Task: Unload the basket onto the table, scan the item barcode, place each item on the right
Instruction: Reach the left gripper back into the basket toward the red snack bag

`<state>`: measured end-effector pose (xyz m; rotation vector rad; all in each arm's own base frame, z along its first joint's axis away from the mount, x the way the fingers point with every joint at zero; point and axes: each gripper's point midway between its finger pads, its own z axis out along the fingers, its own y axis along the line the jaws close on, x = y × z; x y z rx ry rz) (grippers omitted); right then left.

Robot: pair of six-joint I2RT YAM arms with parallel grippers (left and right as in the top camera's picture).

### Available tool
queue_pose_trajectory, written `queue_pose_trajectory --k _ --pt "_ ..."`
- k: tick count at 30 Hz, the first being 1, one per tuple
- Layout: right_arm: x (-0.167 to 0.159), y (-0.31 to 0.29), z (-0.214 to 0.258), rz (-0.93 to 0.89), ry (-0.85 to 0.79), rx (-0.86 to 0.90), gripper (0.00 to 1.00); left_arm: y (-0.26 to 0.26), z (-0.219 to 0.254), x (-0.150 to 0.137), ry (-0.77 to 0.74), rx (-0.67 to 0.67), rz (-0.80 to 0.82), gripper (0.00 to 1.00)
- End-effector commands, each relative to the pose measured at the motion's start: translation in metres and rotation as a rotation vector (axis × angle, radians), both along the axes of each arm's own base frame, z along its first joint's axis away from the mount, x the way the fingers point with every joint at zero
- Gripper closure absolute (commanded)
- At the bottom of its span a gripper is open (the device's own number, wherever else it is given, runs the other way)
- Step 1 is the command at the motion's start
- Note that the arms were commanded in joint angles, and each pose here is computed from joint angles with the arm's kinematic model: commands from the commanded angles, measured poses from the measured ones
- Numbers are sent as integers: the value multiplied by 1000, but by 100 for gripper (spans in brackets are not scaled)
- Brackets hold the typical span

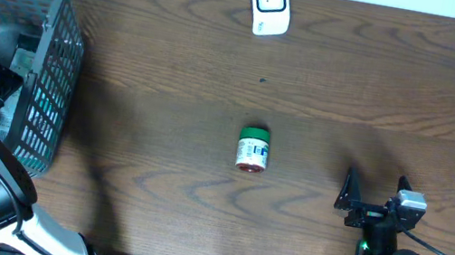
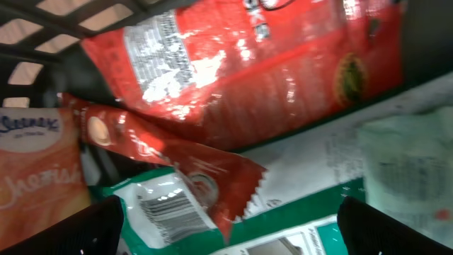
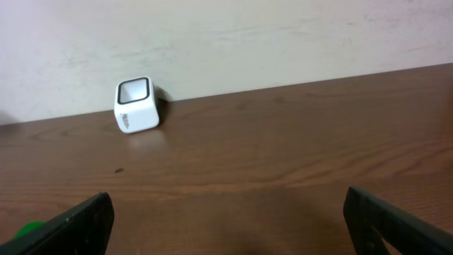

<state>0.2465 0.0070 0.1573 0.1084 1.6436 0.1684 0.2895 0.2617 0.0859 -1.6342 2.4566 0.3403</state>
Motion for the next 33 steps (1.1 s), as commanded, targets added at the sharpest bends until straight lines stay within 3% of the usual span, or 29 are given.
queue_pose_trajectory --k 1,11,15,21,29,33 --pt "0 2 -2 5 6 6 1 12 -3 -11 64 59 12 4" --pt "0 2 -2 6 6 6 1 14 -16 -10 52 76 14 8" --pt "0 2 -2 5 6 6 1 15 -17 -9 45 81 15 26" --pt "0 2 -2 5 6 6 1 15 -17 -8 42 83 15 40" --pt "0 2 -2 5 6 6 1 6 -19 -3 10 27 2 92" --pt "0 2 -2 5 6 6 1 5 -8 -2 -12 35 1 93"
